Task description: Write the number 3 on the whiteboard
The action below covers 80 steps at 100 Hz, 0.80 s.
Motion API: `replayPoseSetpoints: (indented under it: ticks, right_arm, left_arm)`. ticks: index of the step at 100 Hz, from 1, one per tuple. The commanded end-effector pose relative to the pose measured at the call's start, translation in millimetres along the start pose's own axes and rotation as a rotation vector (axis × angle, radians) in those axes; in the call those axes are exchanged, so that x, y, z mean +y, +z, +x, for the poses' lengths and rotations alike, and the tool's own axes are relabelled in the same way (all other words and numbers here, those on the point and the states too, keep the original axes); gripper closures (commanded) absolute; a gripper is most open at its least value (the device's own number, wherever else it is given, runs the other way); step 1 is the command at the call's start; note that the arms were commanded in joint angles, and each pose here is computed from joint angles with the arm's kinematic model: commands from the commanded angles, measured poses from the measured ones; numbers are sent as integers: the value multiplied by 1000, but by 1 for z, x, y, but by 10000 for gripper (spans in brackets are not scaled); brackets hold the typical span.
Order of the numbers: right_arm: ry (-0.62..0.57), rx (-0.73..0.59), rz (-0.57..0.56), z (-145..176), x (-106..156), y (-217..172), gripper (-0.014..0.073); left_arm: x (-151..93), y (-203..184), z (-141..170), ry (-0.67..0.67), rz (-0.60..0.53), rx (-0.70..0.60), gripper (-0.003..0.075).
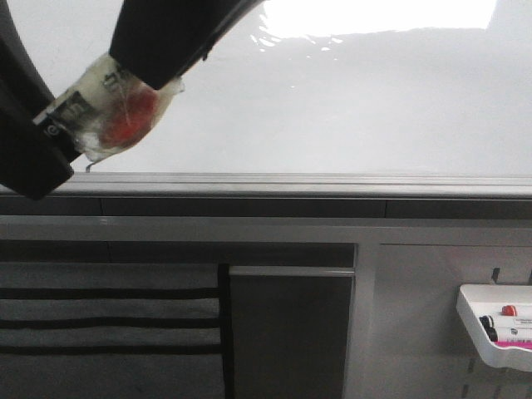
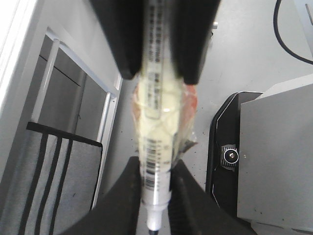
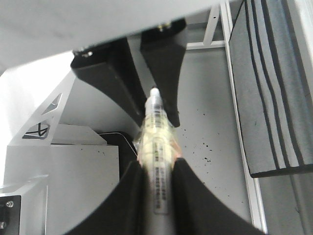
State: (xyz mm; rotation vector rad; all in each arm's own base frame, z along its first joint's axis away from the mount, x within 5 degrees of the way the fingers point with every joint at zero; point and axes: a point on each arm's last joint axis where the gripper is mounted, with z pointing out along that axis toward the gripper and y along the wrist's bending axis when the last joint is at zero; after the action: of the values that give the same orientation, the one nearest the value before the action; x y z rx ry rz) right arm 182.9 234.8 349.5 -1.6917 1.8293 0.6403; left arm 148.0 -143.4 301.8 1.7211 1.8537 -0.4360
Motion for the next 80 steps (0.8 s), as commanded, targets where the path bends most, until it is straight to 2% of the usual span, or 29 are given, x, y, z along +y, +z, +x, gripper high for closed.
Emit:
replayPoseSetpoints:
  ticks: [1, 13, 20, 39, 47, 68, 80]
  right_arm:
    - [-28, -77, 37, -12, 3, -16, 557]
    - [-35, -78, 53, -13, 2, -18, 557]
    - [-24, -92, 89, -13, 2, -26, 557]
    - [93, -76, 327, 0, -4, -65, 557]
    - [159, -113, 421, 11, -3, -83, 557]
    - [390, -258, 629, 65, 2, -107, 557]
    - [456, -259, 679, 95, 10, -103, 557]
  left_arm:
    - [2, -12, -13, -8, -52, -85, 649]
    - [3, -19, -17, -35, -109, -131, 414]
    - [3, -29, -19, -57, -176, -175, 335]
    - [-10, -56, -17, -135, -280, -284, 334]
    - [-13, -62, -8, -184, -336, -311, 334]
    - [-7, -69, 23, -411, -527, -385, 335]
    - [-3, -68, 32, -485, -554, -383, 335]
